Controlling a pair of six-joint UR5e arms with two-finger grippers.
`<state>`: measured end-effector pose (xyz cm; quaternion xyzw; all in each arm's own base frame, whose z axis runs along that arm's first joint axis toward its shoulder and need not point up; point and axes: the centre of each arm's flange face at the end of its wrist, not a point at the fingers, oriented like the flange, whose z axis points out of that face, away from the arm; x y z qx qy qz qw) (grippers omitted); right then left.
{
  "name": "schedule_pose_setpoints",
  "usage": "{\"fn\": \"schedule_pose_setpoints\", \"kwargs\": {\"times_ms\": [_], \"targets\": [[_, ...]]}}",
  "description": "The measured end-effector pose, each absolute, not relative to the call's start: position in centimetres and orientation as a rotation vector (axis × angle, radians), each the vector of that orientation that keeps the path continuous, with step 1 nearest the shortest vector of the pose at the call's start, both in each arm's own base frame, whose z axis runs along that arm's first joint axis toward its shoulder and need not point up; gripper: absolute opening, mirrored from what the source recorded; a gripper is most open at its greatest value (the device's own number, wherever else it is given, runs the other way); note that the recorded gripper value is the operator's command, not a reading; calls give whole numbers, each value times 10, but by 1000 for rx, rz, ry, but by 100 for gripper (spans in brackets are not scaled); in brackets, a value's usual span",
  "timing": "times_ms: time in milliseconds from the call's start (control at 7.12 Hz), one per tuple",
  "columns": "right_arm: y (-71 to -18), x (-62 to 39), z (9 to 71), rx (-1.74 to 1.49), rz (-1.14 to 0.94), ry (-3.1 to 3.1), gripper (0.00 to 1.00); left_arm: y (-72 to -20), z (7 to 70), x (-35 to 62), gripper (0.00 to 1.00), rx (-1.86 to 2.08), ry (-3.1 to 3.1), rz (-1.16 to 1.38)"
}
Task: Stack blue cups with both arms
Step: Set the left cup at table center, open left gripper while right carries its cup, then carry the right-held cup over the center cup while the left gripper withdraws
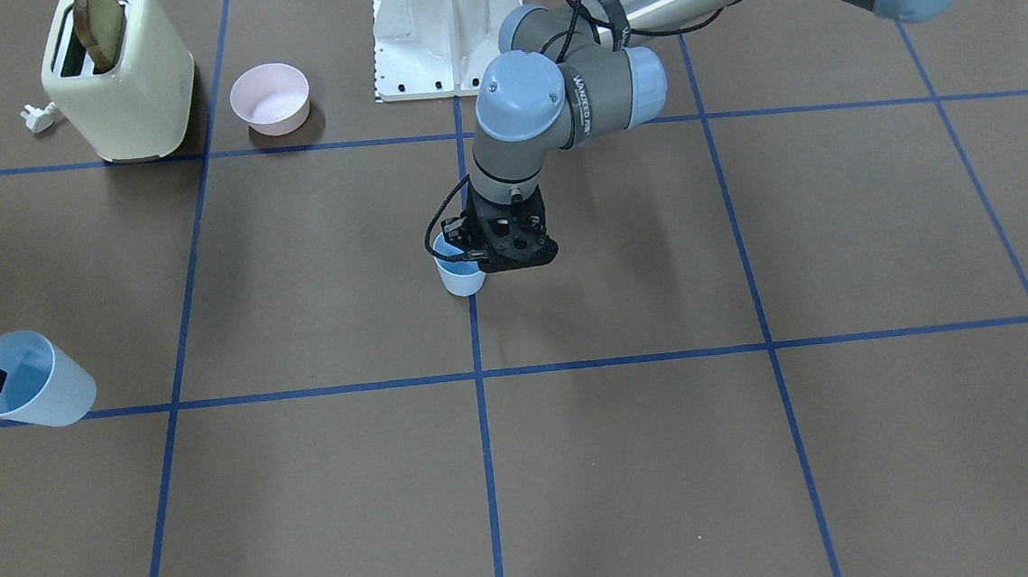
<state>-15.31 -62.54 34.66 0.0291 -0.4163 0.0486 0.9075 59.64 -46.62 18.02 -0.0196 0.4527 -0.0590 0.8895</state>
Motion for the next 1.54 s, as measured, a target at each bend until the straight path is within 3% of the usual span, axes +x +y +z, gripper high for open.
{"fn": "schedule_pose_setpoints", "kwargs": {"times_ms": [140, 702, 1123, 1544], "targets": [[-626, -153, 346, 61, 100, -860, 0, -466, 179, 596, 97, -38, 945, -119], [-628, -160, 328, 65, 114, -873, 0, -479, 160, 565, 98, -10, 1002, -110], [-605, -236, 260, 24, 213, -907, 0, -554, 202, 380, 98, -17, 1097, -42], [-532, -349, 196, 5, 282, -918, 0, -581, 281, 209, 98, 114, 1097, 37]]}}
